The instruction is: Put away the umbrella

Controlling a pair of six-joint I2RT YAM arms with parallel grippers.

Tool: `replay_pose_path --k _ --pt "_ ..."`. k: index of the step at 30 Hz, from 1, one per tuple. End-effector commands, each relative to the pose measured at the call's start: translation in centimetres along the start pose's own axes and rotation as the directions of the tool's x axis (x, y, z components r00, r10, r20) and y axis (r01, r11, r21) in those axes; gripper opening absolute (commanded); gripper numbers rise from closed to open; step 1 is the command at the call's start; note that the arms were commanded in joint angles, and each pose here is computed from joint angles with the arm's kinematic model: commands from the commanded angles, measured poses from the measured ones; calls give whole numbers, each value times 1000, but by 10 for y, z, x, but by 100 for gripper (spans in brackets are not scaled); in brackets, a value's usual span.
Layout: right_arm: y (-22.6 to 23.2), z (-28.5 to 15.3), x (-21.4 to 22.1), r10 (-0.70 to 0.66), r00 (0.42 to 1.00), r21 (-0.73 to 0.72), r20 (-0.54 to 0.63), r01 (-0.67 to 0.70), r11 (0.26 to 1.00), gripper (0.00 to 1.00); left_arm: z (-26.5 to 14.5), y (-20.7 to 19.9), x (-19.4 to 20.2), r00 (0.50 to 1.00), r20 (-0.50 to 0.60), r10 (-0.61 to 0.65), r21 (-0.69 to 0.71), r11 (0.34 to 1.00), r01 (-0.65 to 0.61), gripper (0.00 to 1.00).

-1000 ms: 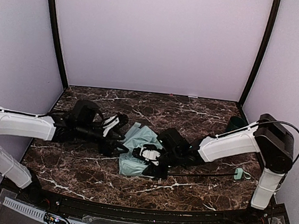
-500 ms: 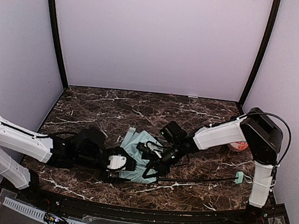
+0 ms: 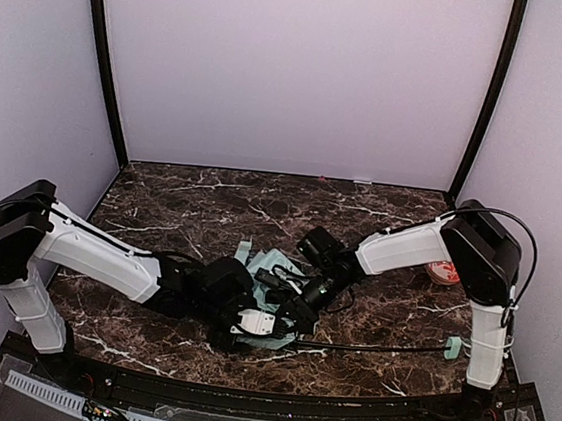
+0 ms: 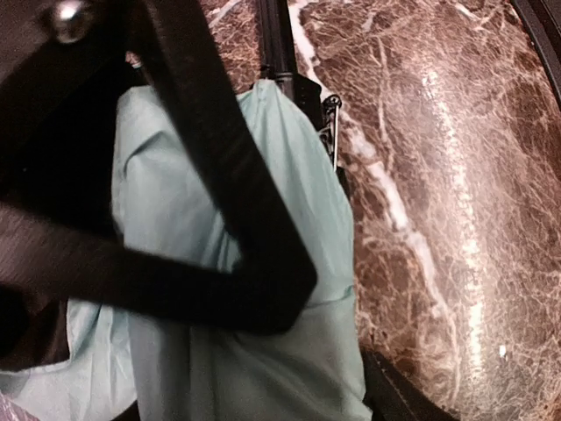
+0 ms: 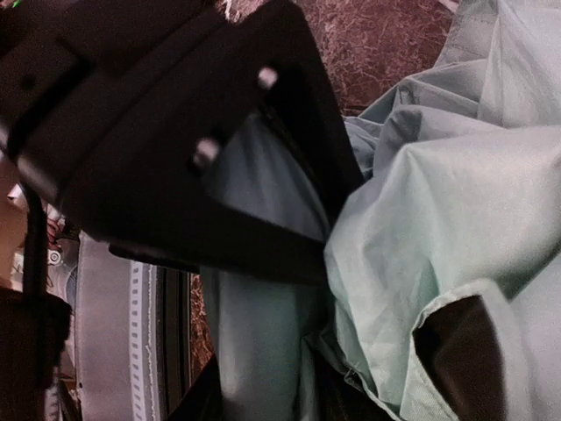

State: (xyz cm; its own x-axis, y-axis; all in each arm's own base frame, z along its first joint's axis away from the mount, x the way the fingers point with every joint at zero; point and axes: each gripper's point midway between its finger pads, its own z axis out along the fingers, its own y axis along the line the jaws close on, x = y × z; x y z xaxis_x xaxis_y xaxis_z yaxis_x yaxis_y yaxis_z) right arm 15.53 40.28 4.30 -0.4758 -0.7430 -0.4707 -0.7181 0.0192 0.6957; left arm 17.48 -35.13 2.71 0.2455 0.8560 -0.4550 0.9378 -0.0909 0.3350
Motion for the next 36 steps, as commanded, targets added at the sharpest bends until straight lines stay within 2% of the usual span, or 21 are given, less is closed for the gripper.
replay_pose_path --k 1,3,6,9,13,15,16,19,21,24,32,36 --pt "-14 -4 26 172 983 28 -62 -171 985 37 14 -37 57 964 -263 -39 173 981 87 59" --pt "-14 -22 13 153 988 51 -9 -152 987 47 13 -44 58 960 -272 -69 226 965 133 53" --pt "-11 -50 -1 119 990 104 70 -126 986 56 9 -49 56 957 -268 -113 278 942 189 44" --pt "-12 -77 -10 73 989 213 132 -100 972 59 5 -49 46 955 -243 -168 336 909 245 36" --pt "-16 -108 -18 -6 979 408 206 -80 909 60 1 -45 34 934 -236 -267 412 843 345 32" --pt "-12 -119 -23 -92 967 495 238 -40 868 60 0 -42 33 910 -257 -326 448 794 411 32" --pt "-1 -125 -28 -179 952 549 249 13 836 60 -1 -39 31 896 -264 -356 466 766 442 31" --pt "27 -119 -26 -445 880 700 163 215 681 62 -5 -33 21 857 -269 -439 537 671 512 29" --pt "52 -107 -26 -599 793 746 112 331 578 63 -9 -27 12 838 -256 -481 581 617 531 28" --pt "65 -88 -23 -703 711 775 32 426 466 65 -9 -25 9 826 -261 -499 601 585 544 27" --pt "35 -36 -30 -691 687 737 -225 583 340 74 -7 -27 12 802 -290 -522 621 535 572 25" --pt "10 -20 -25 -655 688 716 -313 624 313 77 -5 -27 13 798 -295 -526 623 528 577 24"
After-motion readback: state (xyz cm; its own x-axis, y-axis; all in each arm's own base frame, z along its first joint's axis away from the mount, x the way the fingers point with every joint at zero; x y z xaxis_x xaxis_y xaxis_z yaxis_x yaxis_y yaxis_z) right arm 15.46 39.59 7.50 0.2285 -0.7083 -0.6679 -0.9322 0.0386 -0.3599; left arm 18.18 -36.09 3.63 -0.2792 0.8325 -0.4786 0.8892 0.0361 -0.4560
